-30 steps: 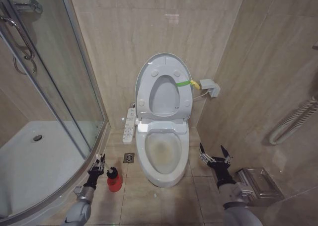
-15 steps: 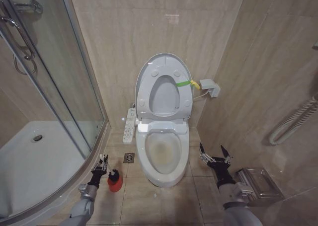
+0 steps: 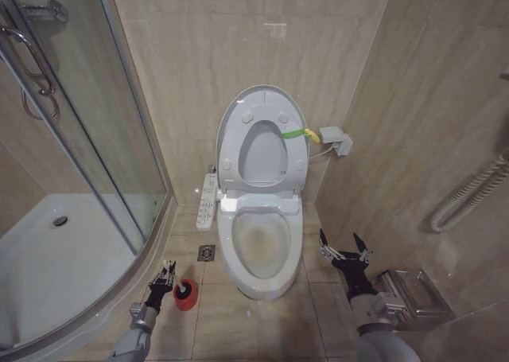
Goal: Open the toilet lid, clean the toilet bowl with a toilet brush, close the toilet lid, and flush.
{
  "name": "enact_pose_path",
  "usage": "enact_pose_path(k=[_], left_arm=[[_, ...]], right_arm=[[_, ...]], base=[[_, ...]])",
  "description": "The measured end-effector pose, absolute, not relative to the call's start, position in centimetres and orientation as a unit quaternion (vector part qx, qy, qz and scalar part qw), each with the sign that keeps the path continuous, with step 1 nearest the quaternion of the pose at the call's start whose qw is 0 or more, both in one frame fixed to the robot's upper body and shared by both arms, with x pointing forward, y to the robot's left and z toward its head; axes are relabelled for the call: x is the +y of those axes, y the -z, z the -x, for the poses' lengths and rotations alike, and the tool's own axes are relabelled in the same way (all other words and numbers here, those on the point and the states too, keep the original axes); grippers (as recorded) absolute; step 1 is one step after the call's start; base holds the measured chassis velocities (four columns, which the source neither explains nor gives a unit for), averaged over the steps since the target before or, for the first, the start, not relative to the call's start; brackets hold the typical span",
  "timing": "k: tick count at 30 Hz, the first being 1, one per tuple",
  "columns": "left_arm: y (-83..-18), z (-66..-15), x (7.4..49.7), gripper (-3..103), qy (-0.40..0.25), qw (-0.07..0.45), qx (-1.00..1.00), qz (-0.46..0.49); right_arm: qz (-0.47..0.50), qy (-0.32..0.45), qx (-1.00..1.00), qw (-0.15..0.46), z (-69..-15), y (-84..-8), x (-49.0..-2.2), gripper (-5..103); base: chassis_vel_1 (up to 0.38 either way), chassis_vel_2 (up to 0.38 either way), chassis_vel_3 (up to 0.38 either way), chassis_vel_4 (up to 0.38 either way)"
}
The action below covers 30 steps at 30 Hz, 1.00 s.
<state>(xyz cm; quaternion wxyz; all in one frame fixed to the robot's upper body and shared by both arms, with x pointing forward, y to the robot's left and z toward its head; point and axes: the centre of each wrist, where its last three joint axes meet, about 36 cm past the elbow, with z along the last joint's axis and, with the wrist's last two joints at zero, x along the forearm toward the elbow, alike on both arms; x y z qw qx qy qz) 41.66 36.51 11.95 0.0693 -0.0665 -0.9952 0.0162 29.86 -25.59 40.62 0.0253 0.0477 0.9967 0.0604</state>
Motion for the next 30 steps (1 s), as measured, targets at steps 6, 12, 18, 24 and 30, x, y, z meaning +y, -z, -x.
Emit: enact_pose_path(k=[6,12,18,24,30], left_arm=[[-11.5,-41.4,37.2,19,-0.003,0.082,-0.995,0.061],[-11.7,-41.6,36.7,19,-0.004,0.081,-0.996,0.048],[-12.2,-41.2,35.4,19,-0.011,0.092,-0.995,0.034],[-12.8,-41.2,34.6,29,-0.015,0.081,-0.996,0.033],[-13.1,-40.9,34.3,56,-0.018,0.074,-0.997,0.032]], right_arm=[[-0.048,-0.060,0.997,0.025,-29.9,-40.6,-25.6,100],[-0.048,-0.060,0.997,0.025,-29.9,-40.6,-25.6,100],[-0.048,-0.060,0.997,0.025,-29.8,-40.6,-25.6,100],[-0.048,-0.060,0.997,0.025,-29.9,-40.6,-25.6,100],[-0.048,-0.060,0.997,0.025,-29.9,-40.6,-25.6,100]], base=[[0.000,0.000,0.000,0.000],[0.000,0.000,0.000,0.000],[0.000,0.000,0.000,0.000],[0.000,0.000,0.000,0.000],[0.000,0.000,0.000,0.000]])
